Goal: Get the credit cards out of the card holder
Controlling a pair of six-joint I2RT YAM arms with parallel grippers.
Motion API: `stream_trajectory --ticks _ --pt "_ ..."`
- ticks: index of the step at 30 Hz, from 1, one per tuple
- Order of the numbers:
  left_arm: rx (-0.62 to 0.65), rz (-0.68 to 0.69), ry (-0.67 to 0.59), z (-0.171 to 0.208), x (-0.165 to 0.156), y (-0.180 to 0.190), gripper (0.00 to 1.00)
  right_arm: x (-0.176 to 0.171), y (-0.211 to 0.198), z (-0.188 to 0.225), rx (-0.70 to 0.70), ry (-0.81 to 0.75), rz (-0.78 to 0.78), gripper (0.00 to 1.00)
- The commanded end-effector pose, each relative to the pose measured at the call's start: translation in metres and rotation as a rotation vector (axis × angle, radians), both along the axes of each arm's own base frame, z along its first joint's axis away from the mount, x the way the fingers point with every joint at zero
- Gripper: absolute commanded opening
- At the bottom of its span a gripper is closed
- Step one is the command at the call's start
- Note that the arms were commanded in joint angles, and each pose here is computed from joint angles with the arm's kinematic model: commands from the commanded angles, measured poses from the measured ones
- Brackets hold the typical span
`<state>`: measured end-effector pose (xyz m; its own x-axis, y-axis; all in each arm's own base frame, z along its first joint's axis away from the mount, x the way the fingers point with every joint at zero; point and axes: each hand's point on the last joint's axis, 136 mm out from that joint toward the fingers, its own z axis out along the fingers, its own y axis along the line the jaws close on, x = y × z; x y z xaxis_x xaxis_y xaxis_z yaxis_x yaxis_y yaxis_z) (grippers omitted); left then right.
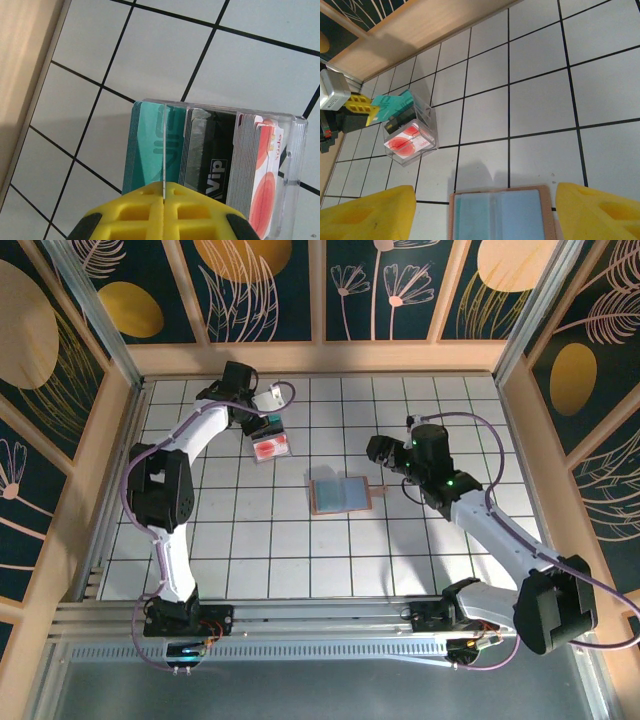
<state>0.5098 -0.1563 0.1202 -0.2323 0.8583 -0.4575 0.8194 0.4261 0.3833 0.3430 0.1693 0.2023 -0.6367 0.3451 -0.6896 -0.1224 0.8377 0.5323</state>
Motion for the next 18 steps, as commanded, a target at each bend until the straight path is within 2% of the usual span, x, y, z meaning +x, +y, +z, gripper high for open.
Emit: stream_trajectory --ticks 1,18 --pt "0.032 -0.026 0.014 -0.003 0.005 0.004 0.0 0.008 0.0 0.012 0.007 -0.025 -0.02 0.74" --pt "0.098 -0.034 0.073 -0.026 0.018 0.011 0.0 0.007 0.002 0.008 0.013 -0.011 -0.013 0.74"
